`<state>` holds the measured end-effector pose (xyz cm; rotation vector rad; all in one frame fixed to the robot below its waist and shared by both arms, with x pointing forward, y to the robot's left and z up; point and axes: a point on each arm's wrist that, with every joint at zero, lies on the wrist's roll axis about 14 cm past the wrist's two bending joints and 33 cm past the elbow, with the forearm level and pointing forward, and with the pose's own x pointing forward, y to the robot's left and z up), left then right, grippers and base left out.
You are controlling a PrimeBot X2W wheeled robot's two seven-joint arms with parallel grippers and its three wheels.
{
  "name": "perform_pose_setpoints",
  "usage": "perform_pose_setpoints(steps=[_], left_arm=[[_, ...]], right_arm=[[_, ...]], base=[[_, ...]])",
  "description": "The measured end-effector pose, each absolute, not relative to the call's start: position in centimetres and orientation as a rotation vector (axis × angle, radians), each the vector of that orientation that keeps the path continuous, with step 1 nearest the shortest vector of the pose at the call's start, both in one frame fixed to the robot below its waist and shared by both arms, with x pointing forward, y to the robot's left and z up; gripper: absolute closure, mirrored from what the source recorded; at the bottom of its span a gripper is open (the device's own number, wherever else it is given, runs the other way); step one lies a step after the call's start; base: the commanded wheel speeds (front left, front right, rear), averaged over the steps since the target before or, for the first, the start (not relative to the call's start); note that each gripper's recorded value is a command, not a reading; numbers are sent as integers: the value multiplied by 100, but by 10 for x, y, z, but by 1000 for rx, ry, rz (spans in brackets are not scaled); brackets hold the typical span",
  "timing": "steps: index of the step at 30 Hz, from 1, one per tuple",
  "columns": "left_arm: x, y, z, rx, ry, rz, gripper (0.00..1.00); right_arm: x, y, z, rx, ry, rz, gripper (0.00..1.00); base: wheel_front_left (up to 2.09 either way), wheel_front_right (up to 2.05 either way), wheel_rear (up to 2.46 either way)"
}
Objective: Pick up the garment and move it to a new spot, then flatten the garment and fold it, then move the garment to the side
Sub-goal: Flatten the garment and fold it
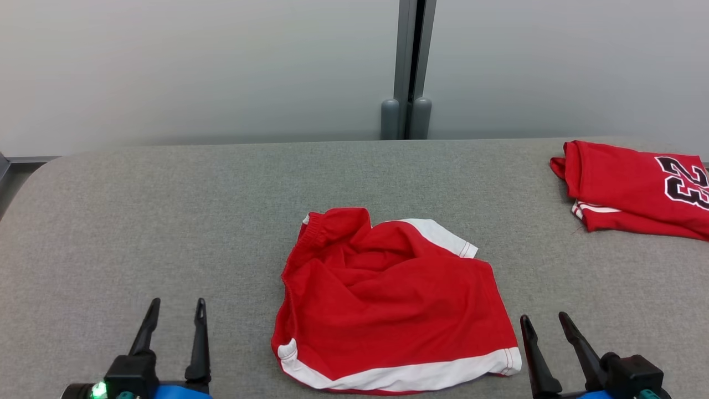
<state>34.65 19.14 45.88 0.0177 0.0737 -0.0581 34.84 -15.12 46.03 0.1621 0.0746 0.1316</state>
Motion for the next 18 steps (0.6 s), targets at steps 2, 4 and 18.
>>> perform_pose_setpoints(steps=[2,4,18], left_arm=[[347,178,456,21,83,-106,0],[348,161,452,24,93,-161,0],[341,77,401,72,273,-500,0]], right_arm=[[346,-153,451,158,113,127,0],[343,-156,441,148,150,123,0],[329,-141,399,206,303,159,0]], base=[[0,0,0],[0,0,0],[0,0,0]])
